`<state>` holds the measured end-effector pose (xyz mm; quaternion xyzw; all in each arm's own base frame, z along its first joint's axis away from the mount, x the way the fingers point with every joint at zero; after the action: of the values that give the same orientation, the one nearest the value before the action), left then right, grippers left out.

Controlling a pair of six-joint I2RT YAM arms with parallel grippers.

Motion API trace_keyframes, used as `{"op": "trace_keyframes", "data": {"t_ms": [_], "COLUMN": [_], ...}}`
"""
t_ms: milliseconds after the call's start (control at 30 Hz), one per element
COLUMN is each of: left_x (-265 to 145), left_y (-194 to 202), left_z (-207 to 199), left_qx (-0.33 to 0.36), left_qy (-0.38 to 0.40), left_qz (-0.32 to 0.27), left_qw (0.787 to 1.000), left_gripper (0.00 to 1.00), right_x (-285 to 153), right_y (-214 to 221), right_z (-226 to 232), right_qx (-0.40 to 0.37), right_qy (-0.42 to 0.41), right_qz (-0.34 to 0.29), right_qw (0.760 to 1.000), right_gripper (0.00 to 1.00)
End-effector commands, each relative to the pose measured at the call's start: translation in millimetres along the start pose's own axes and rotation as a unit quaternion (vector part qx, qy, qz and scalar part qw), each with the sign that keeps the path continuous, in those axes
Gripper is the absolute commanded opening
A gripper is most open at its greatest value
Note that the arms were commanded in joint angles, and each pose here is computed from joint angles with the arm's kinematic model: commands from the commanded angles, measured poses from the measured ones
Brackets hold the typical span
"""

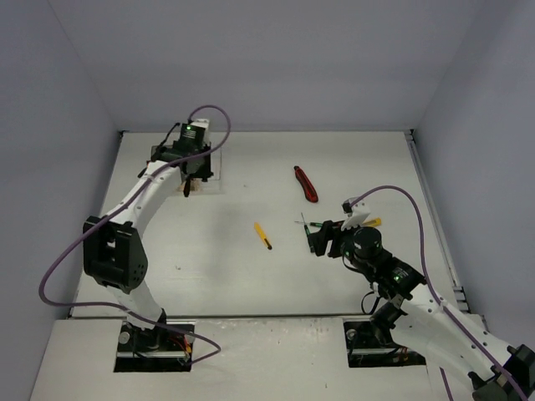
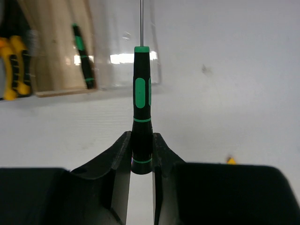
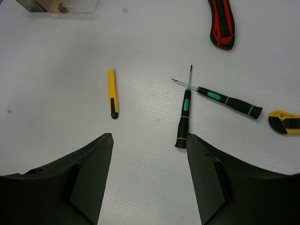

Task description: Sort the tools into containers

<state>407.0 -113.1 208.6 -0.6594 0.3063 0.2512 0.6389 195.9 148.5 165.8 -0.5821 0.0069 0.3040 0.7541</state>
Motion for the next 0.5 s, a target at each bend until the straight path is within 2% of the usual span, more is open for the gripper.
{"op": "trace_keyframes", "data": {"t_ms": [0, 200, 367, 467], "left_x": [3, 36, 58, 72], "left_y": [-36, -47, -52, -47], "left_z": [41, 73, 81, 81], "left_qx": [-0.052, -0.074, -0.061, -0.055], "left_qy": [-0.055, -0.061, -0.058, -0.057], "left_qz": [-0.036, -0.01, -0.001, 0.011], "left_qw": [0.997, 0.995, 0.996, 0.997], "left_gripper": [0.0, 0.0, 0.0, 0.05], "right_x": [1, 0, 1, 4], "right_y": [-12, -11, -11, -9], "right_z": [4, 6, 5, 4], "right_qx": [0.008, 0.007, 0.009, 0.011], "right_qy": [-0.009, -0.016, -0.011, -0.003], "right_qz": [-0.024, -0.022, -0.019, -0.011], "right_qw": [1.0, 1.0, 1.0, 1.0], "right_gripper": [0.61, 0.61, 0.61, 0.61]}}
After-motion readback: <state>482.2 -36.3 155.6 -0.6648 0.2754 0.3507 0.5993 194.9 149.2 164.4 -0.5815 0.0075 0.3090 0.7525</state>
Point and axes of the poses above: each gripper's point midway between its finger pads, its own x axis out along the fingers, its own z axis along the line the jaws close on, y = z × x, the point moved 4 cm from there along -x, back along the fingers, and after that the axes turned 1 degree about x, right-handed, at the moved point
